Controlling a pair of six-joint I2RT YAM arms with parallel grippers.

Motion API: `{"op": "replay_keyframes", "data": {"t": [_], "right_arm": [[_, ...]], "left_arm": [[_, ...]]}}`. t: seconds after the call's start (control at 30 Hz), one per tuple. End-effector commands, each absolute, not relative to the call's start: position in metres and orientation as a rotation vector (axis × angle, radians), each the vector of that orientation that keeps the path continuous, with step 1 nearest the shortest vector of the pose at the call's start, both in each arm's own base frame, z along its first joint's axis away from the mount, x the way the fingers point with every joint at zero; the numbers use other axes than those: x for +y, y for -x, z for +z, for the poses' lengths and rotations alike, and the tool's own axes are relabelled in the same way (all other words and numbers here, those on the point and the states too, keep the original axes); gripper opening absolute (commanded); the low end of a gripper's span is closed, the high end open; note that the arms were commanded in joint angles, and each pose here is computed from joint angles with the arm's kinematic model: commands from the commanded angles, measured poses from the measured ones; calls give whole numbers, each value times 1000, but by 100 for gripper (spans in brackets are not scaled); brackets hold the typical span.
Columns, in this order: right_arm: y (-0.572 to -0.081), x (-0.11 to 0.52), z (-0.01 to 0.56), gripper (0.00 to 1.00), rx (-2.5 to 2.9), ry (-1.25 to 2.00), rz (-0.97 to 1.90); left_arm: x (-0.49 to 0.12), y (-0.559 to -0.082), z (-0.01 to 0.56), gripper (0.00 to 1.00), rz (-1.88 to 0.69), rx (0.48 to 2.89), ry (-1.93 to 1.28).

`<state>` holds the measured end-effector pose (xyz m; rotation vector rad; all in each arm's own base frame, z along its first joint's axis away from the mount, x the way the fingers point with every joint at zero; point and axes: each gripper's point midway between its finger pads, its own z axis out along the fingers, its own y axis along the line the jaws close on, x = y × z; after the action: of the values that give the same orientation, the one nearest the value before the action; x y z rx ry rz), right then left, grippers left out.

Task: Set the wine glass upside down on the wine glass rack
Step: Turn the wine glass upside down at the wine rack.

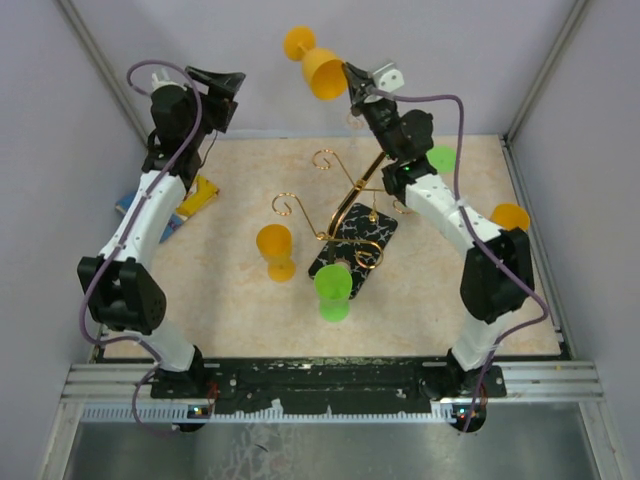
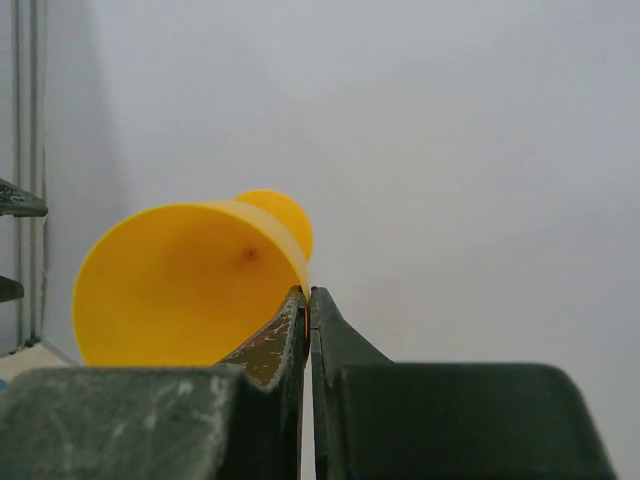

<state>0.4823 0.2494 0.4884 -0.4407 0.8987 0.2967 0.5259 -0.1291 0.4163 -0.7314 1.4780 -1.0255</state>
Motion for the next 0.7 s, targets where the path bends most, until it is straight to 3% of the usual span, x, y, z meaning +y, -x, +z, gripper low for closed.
{"op": "replay_keyframes", "data": {"t": [0.0,0.23,0.67], "right_arm": [[-473,273,500,0,744,433,282],[-469,306,484,0,719,487,312],[-455,338,478,0,693,578,390]], "left_arm": [[-138,-506,444,86,-1298,1358,819],[-133,-499,448,81,-1425,1241,896],[-152,-514,437,57,-1555,1273,883]]}}
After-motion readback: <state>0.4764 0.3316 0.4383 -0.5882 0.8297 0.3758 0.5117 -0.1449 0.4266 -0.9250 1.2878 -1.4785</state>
